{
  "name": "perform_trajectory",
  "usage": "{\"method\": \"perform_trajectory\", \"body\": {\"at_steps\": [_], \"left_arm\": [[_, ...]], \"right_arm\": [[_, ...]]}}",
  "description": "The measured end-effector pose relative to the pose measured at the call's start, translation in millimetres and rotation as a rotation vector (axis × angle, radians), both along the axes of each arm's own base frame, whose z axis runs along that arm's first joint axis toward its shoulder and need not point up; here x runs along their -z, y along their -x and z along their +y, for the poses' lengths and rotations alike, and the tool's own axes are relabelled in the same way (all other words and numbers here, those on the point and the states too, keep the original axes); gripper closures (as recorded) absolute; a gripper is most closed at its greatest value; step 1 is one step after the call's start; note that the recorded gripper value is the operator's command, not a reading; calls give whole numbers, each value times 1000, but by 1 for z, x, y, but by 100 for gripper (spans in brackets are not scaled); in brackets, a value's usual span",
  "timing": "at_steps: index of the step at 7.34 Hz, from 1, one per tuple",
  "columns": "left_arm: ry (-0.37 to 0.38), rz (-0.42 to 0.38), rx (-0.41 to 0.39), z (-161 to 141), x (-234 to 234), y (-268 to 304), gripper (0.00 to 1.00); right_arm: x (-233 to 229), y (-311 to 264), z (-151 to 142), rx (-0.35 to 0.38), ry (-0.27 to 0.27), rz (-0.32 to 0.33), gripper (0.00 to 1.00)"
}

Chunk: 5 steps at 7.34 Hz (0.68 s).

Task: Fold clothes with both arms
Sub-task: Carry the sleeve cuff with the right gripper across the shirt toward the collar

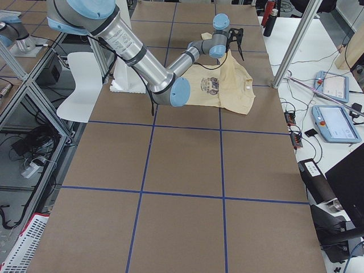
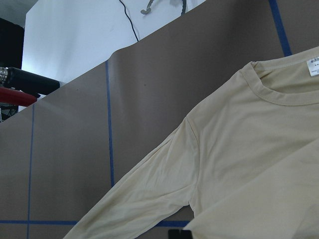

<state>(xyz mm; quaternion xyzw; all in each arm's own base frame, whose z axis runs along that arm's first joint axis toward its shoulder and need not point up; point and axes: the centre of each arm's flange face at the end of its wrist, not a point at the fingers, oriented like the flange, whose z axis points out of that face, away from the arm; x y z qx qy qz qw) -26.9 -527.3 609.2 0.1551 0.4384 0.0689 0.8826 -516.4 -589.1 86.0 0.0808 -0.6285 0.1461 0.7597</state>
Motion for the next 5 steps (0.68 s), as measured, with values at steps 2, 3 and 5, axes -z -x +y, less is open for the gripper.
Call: {"method": "perform_trajectory", "body": {"at_steps": [2,3,5], "left_arm": [[2,0,0,0,-1,0,0],[3,0,0,0,-2,0,0],[5,0,0,0,-2,0,0]], "right_arm": [[9,28,-9,-23,12,30,100],[11,38,-10,-45,12,42,100],[13,57,-5,-87,4,61,0]]}}
